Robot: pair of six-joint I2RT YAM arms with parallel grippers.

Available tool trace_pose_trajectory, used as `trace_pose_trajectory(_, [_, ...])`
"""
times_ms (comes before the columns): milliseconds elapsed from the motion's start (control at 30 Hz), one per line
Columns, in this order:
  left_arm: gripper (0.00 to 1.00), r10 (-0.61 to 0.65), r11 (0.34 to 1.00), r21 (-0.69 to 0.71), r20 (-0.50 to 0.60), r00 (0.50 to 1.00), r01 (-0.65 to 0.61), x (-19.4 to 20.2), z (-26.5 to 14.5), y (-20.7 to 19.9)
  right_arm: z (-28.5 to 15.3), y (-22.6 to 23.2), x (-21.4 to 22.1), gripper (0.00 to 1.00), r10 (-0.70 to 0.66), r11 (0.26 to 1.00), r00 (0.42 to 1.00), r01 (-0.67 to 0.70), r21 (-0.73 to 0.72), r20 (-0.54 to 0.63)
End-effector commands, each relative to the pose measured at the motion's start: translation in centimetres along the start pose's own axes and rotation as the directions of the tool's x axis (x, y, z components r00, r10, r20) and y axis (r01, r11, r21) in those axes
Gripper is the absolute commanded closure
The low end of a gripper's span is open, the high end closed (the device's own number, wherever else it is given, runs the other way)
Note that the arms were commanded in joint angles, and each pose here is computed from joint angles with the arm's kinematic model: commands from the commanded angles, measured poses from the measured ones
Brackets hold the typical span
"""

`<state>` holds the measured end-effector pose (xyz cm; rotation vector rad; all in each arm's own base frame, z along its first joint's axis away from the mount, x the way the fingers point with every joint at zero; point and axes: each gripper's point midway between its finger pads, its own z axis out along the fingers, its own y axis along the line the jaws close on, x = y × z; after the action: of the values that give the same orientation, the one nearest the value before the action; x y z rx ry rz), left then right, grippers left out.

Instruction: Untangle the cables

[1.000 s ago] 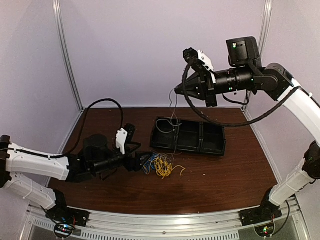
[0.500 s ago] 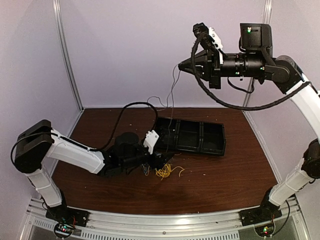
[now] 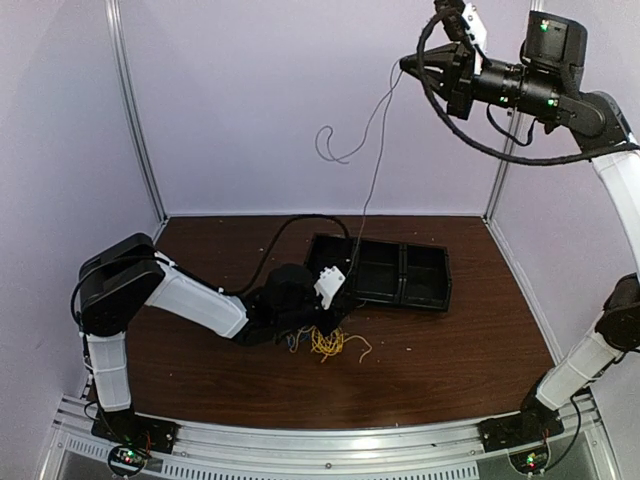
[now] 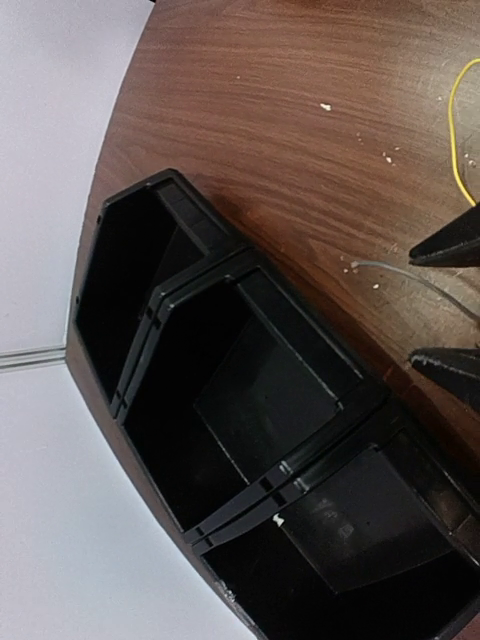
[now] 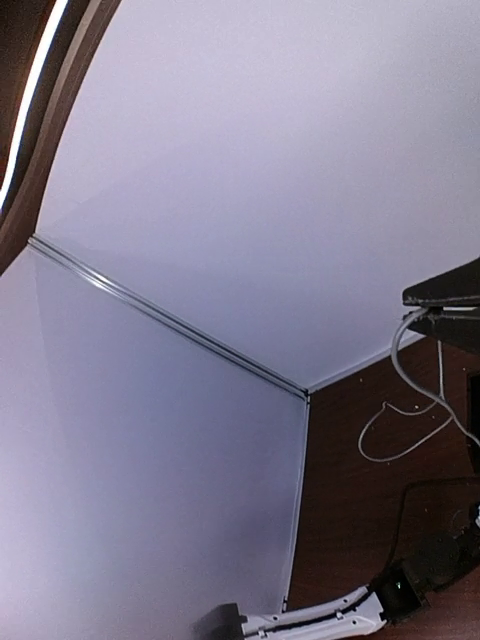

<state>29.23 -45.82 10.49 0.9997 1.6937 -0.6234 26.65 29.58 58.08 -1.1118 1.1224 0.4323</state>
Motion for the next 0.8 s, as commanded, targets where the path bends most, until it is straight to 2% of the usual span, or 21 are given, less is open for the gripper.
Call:
trace_pose_trajectory(0, [0.7, 0.002, 1.0, 0.029, -0.105, 0.994, 0.001, 3.2, -0.2, -0.5, -2.3, -4.6, -3.4, 1.0, -0.099, 0.98, 0.994, 0.088, 0.177, 0.055])
trace_pose_trajectory(133, [0.7, 0.01, 1.0, -0.005, -0.187, 0.982, -0.011, 5.5, -0.8, 0.1, -5.2, -6.9, -6.6, 1.0, -0.118, 0.962, 0.985, 0.083, 0.259, 0.123])
trace_pose_trajectory(333, [0.7, 0.024, 0.999, -0.022, -0.238, 0.971, -0.03, 5.2, -1.2, 0.5, -11.1, -10.9, -11.5, 1.0, -0.199, 0.898, 0.953, 0.085, 0.431, 0.228])
trace_pose_trajectory(567, [0.71, 0.046, 0.994, -0.075, -0.38, 0.924, -0.081, 7.4, -3.9, 1.9, -14.1, -12.4, -12.7, 1.0, -0.225, 0.853, 0.945, 0.074, 0.517, 0.237])
trace_pose_trajectory(767, [0.69, -0.007, 0.977, -0.194, -0.454, 0.891, -0.091, 9.2, -8.6, 4.4, -17.7, -14.4, -14.8, 1.0, -0.308, 0.747, 0.924, 0.087, 0.659, 0.226])
